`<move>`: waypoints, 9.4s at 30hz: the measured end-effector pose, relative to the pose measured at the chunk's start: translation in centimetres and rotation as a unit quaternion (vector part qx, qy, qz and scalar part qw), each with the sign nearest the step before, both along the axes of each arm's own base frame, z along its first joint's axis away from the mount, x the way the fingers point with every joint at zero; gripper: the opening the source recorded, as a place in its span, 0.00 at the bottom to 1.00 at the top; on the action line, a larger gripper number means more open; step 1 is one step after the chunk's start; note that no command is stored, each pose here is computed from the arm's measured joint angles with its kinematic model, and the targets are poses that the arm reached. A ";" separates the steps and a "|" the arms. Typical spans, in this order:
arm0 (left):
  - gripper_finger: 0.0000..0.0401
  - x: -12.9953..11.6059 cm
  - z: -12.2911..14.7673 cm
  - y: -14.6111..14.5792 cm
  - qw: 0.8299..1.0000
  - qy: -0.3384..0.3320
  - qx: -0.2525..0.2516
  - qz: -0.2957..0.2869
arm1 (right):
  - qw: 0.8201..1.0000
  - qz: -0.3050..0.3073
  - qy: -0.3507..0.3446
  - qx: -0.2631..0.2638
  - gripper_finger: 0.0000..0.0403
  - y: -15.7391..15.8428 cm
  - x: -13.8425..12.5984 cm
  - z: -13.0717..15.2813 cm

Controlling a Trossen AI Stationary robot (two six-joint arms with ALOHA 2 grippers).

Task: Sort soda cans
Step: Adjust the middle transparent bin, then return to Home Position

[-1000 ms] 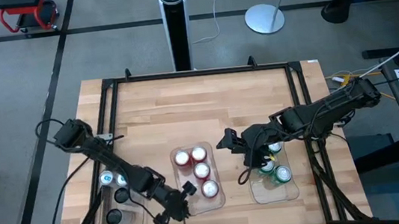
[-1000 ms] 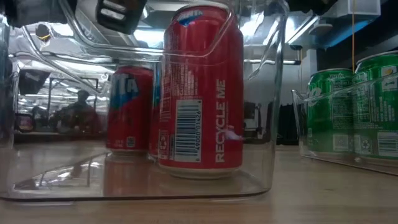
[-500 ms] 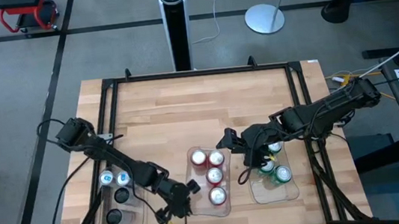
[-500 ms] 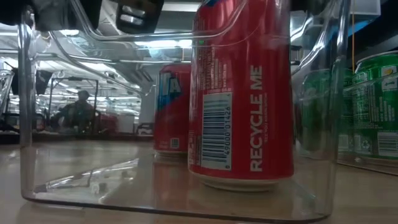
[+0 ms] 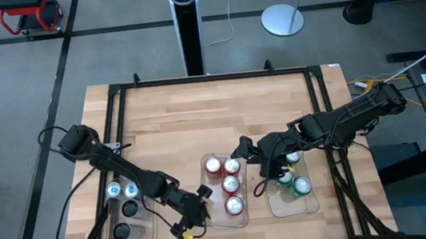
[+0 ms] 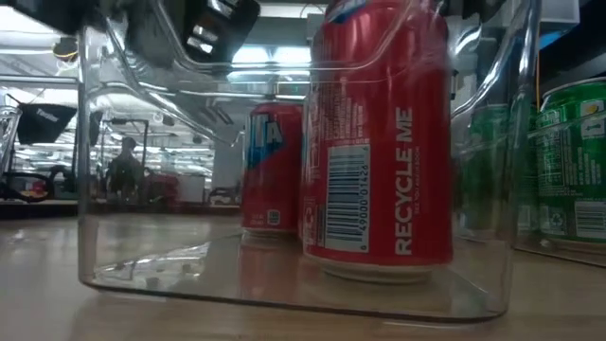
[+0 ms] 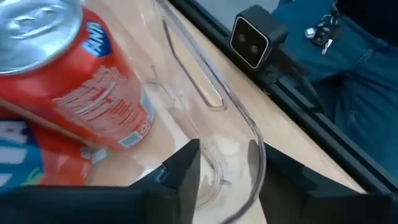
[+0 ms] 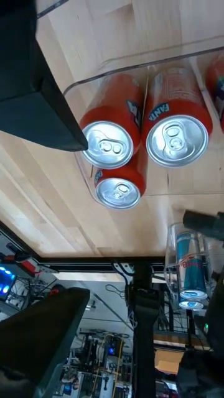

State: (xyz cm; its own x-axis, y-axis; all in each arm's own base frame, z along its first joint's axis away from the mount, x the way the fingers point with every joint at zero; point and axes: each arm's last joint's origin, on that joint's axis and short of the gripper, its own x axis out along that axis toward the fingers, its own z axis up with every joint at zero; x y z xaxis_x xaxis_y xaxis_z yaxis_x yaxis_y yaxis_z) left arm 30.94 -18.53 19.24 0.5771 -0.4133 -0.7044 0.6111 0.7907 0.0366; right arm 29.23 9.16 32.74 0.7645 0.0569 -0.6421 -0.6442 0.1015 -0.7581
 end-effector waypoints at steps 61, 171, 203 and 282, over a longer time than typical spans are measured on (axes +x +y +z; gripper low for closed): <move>0.21 -21.0 6.3 19.0 0.868 -0.330 -0.075 0.363 | 0.922 -0.098 -0.365 0.081 0.93 -8.7 -13.6 -6.2; 0.21 -21.3 -2.2 19.6 0.823 -0.389 -0.107 0.400 | 0.906 -0.136 -0.393 0.073 0.93 -10.0 -19.6 -15.2; 0.21 -21.3 -2.2 19.6 0.823 -0.389 -0.107 0.400 | 0.907 -0.136 -0.393 0.073 0.93 -10.0 -19.6 -15.2; 0.21 -21.3 -2.2 19.6 0.823 -0.389 -0.107 0.400 | 0.907 -0.136 -0.393 0.073 0.93 -10.0 -19.6 -15.2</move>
